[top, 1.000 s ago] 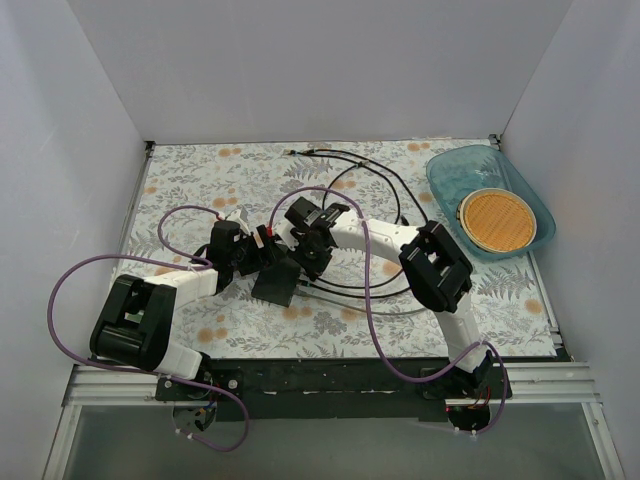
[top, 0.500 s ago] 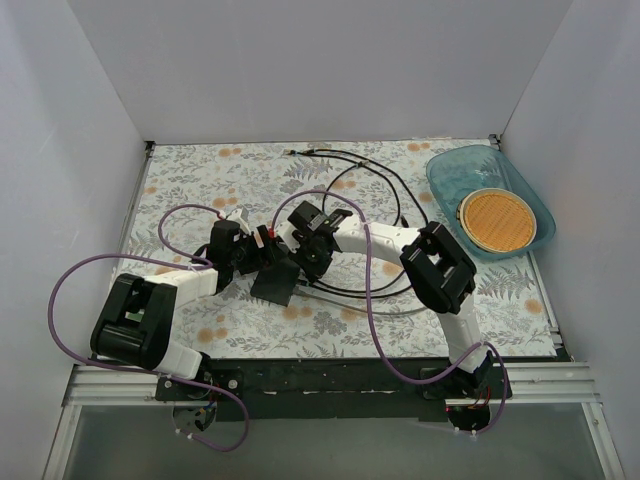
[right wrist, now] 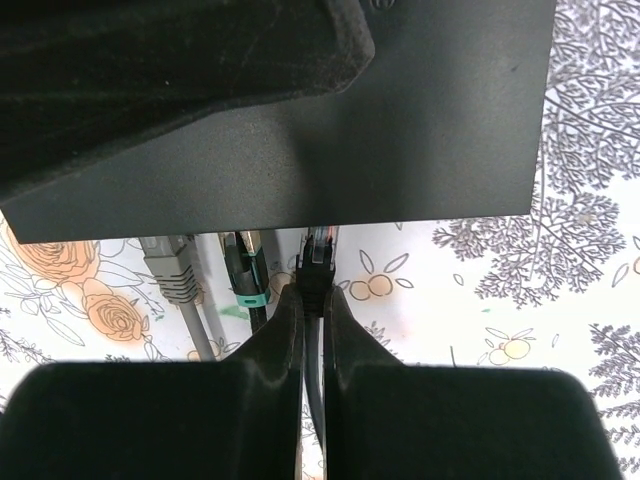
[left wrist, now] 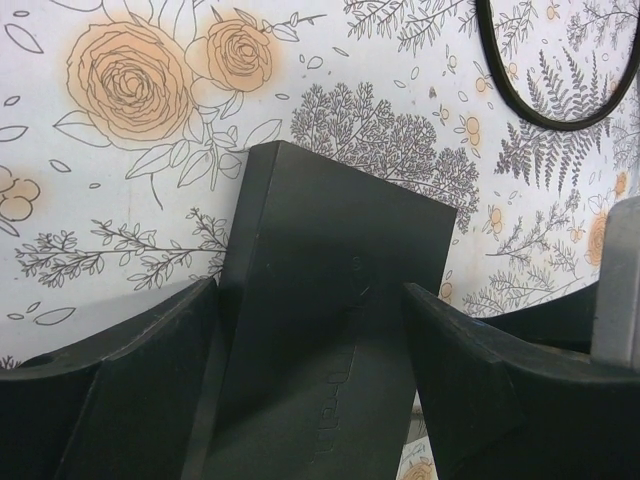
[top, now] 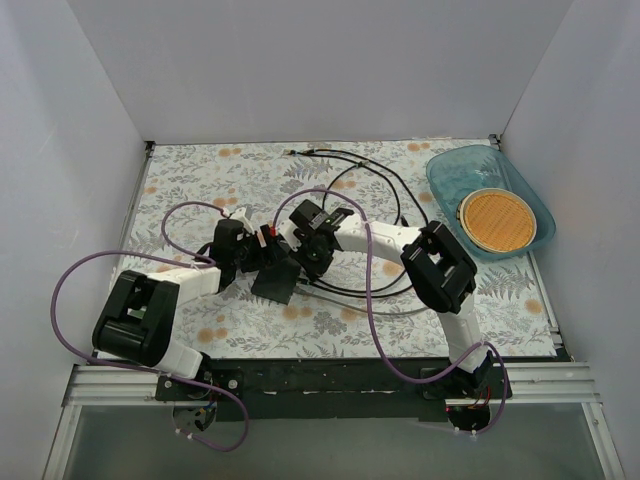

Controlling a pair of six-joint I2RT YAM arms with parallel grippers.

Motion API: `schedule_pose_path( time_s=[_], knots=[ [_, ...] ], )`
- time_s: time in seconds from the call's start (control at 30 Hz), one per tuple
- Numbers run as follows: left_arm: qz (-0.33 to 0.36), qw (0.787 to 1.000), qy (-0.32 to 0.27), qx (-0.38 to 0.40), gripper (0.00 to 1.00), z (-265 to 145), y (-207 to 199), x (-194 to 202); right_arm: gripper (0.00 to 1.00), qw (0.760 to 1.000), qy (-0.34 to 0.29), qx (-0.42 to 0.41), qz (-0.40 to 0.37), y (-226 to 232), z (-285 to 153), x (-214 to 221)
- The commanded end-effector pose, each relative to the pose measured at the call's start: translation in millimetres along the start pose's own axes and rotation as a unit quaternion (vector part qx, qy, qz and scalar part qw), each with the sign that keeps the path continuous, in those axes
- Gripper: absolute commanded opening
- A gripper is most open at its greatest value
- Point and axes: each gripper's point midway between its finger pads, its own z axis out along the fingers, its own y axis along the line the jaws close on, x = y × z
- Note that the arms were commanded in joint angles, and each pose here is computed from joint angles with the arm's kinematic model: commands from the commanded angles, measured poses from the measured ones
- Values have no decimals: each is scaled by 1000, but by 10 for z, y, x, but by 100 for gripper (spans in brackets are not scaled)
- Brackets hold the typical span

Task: Insert the plug into the switch port

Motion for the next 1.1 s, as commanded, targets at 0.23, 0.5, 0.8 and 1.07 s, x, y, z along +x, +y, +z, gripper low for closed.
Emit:
schedule_pose_path(
  time_s=[0.23,0.5,0.8,1.07],
  knots=[
    [76,978,78,177,72,-67,-1023,371,1,984,-167,-4,-56,96,-192,-1022],
    [108,965,87,224,72,-116,-1251,452,1,982,-176,-9,-66,112,-209,-1077],
    [128,950,94,269,72,-169,-1464,521,1,980,-183,-11,-71,117,-191,-1097],
    [149,939,104,291,71,-182,-1581,594,1,976,-197,-18,-89,145,-162,-1087]
  ],
)
